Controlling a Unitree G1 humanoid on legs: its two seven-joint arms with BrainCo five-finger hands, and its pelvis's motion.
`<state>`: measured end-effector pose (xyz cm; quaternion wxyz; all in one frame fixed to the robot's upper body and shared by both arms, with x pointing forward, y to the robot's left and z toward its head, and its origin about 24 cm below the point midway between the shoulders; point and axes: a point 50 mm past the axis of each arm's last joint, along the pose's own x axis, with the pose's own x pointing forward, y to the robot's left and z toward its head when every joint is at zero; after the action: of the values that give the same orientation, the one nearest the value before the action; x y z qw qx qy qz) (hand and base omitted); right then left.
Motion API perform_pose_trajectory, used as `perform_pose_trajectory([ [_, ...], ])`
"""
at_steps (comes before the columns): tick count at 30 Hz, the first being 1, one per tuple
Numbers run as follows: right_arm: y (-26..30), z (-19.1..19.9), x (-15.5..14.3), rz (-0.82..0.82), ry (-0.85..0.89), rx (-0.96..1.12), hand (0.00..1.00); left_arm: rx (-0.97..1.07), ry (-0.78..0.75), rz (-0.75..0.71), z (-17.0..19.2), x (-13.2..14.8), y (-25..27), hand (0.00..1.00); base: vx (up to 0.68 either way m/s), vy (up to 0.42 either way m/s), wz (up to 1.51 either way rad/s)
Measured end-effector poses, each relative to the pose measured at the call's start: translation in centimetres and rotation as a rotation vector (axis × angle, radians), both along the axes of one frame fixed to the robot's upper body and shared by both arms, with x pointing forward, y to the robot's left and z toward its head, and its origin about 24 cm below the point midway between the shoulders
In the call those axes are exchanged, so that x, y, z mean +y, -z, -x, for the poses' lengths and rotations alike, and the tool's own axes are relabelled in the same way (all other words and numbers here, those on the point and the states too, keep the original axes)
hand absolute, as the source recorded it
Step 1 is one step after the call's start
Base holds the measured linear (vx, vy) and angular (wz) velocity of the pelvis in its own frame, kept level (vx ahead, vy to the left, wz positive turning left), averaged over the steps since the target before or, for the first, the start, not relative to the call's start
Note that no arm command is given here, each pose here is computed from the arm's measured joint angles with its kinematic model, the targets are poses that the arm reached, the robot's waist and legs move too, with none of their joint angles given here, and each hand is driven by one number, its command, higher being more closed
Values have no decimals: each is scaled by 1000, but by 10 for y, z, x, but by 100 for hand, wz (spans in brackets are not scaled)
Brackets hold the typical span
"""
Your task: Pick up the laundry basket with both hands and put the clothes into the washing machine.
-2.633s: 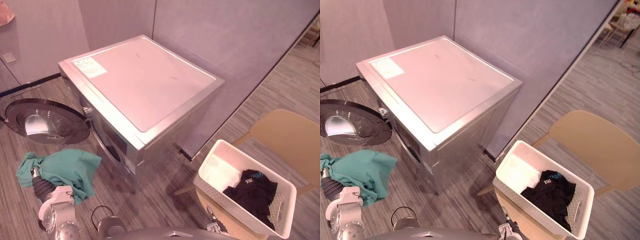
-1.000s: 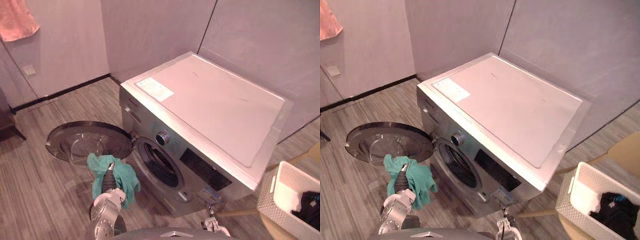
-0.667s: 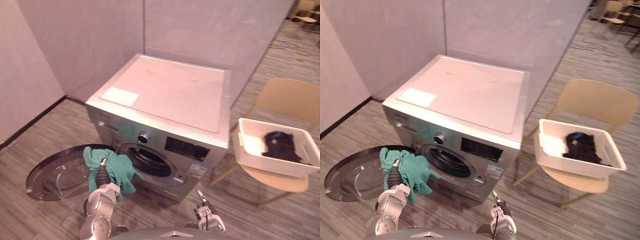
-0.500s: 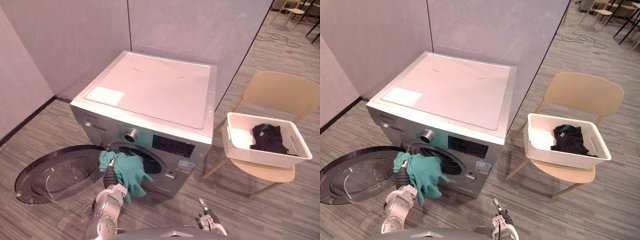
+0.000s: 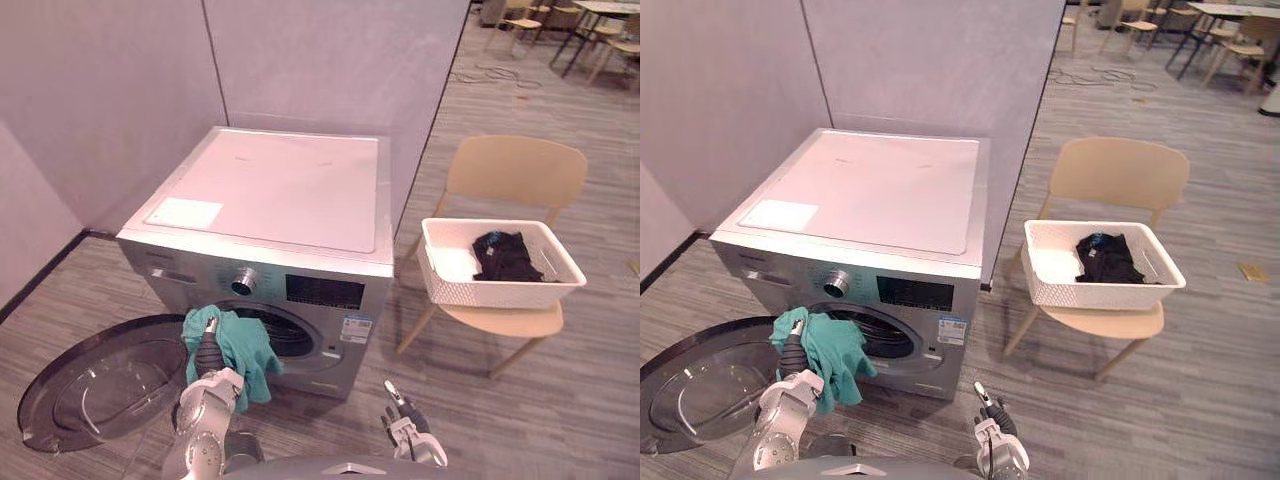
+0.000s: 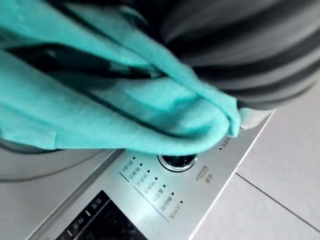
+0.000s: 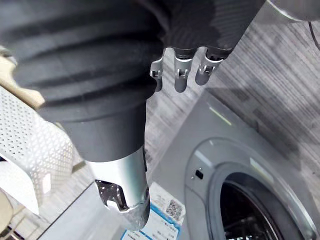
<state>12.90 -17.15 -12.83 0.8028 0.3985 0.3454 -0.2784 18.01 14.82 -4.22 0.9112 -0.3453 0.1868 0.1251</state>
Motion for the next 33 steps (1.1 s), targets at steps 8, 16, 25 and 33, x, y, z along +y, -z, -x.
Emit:
perform_pose_trajectory([
  [8, 13, 16, -13, 87, -88, 110, 0, 119, 101, -55, 9, 2, 25, 100, 134, 291, 3],
  [16, 6, 13, -44, 182, -132, 87, 0, 67, 259, -52, 3, -25, 20, 100, -22, 16, -2],
  [25, -44, -38, -17, 242, -265, -234, 0, -84, 184, -42, -48, -26, -17, 100, -192, 19, -14],
  [33, -85, -58, -15, 255, -187, -440, 0, -313, -203, -158, -114, 47, -95, 100, -68, -8, -18],
])
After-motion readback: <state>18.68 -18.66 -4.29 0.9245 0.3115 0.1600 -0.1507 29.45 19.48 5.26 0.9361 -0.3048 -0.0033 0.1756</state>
